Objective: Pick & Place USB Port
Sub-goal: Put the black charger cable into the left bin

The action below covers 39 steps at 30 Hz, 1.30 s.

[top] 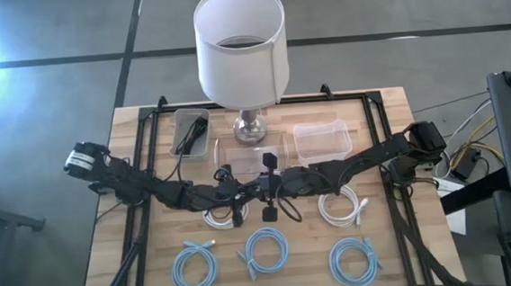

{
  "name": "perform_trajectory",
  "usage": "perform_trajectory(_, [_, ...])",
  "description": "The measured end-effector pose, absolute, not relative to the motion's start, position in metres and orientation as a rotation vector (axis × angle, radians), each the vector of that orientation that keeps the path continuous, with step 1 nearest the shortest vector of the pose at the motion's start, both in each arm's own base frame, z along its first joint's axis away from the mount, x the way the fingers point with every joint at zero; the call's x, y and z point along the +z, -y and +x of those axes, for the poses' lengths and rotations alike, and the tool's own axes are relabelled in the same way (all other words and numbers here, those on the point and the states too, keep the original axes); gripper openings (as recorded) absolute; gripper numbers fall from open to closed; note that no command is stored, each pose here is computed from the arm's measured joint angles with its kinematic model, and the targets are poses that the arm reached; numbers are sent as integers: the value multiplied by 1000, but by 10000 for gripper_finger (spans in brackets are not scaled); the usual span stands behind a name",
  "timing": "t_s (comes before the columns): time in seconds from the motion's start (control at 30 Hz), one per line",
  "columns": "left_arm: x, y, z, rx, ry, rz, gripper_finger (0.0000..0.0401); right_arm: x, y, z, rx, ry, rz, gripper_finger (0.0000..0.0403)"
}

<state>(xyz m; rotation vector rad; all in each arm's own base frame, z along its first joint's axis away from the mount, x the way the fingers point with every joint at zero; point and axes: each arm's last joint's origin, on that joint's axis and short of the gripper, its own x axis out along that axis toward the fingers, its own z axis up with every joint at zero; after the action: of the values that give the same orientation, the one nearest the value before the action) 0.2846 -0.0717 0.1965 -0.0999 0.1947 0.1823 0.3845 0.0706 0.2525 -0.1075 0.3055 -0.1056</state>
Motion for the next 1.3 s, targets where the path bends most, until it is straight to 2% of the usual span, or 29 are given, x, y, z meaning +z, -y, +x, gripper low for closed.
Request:
perform_trajectory(0.37, [196,72,284,182,-203,-96,82,251,-71,384,-107,-324,-114,134])
perform_trajectory(0.6, [195,70,284,229,-212,-81,83,263,-77,374,-84,-329,-116,165])
perform_trajectory(0.9, [216,62,268,377,-196,-62,83,284,-84,339,-72,-457,-26,169])
perform_trajectory(1.13, [250,45,234,557,-252,-101,83,288,-80,316,-103,-596,26,158])
perform_trajectory(1.3, [266,23,206,720,-311,-158,83,292,-78,308,-124,-619,70,148])
